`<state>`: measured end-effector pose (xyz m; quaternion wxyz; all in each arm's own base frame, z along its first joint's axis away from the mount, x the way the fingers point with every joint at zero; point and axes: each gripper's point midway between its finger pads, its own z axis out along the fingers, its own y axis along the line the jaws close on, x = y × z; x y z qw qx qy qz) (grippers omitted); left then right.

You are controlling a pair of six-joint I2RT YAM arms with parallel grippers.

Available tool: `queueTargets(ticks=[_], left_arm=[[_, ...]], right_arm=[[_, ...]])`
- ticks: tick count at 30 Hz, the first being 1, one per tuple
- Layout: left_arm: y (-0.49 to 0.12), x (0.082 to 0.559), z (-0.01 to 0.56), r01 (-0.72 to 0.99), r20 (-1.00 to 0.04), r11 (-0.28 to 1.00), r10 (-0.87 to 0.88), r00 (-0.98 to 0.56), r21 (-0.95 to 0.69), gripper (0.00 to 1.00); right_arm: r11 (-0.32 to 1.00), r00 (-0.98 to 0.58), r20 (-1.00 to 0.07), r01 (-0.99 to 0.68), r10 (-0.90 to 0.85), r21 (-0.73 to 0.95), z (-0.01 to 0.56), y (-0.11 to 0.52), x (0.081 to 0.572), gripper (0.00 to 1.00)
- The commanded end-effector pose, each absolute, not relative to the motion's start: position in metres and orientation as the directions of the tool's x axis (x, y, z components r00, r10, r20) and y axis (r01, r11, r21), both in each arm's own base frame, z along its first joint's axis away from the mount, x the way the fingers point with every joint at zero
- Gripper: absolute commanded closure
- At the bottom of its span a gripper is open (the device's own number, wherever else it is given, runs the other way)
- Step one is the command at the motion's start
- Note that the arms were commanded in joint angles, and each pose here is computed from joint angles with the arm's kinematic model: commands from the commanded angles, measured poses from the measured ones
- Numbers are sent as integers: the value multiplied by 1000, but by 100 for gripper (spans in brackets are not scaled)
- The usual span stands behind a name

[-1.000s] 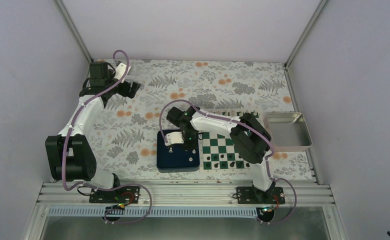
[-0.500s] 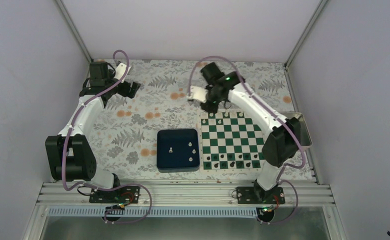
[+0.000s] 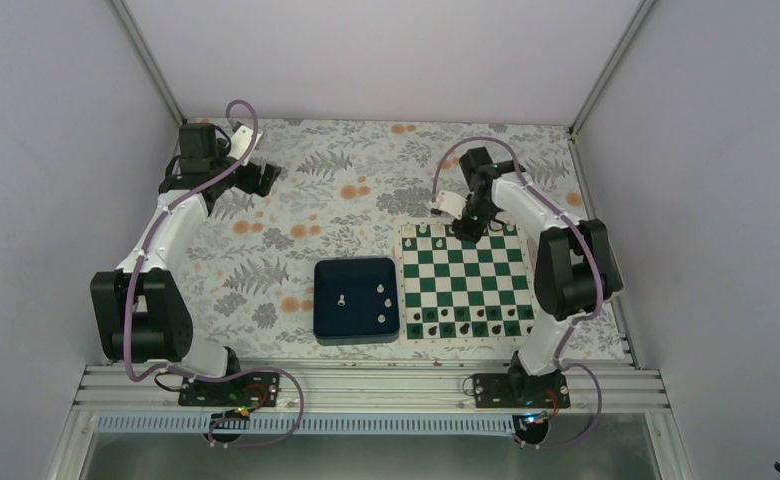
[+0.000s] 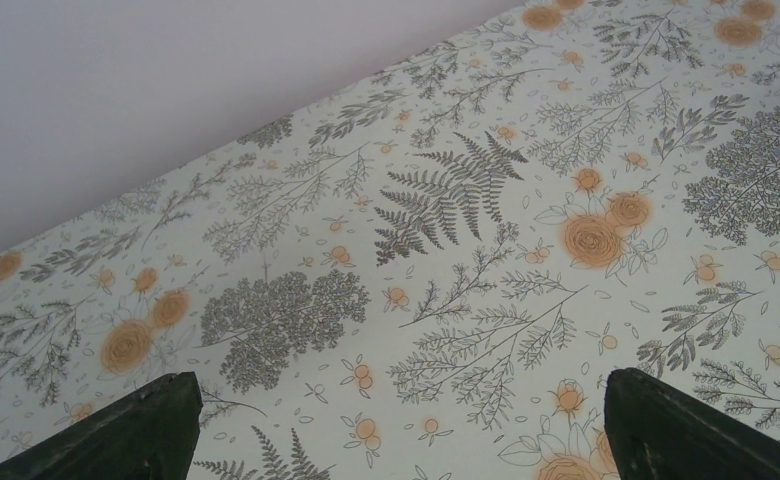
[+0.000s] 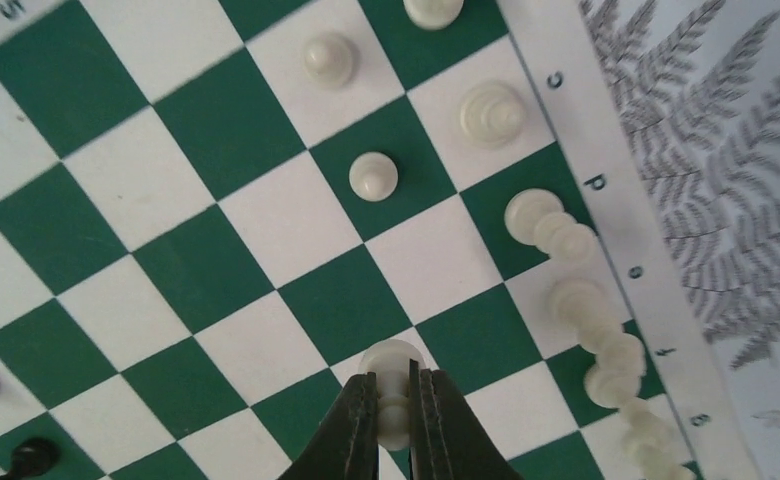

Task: Set up the chess pieces on the board
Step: Place the chess piece on the chessboard.

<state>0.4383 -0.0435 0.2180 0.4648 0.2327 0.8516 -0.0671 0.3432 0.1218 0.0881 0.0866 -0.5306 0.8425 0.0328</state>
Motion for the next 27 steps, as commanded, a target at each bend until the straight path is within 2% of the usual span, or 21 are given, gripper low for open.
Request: queueTargets(ticks=[1,16,22,27], left_arm=[[-45,437,228,474,-835,874,340,-433,110,0],[-45,437,225,475,-832,874,341,-438,108,0],[-46,438,222,478,-829,872,341,-443,104,0],[-46,437,222,480,-829,871,343,-442,105,0]], right_arm=[[434,-418,-220,-900,-881,-28,64,123,353,95],[448,-440,-182,-894,-880,-5,23,117,369,94],[451,-442,-176,-893,-880,-11,27,115,369,93],[452,-441,-209,-892,-873,-6,57,119,367,85]])
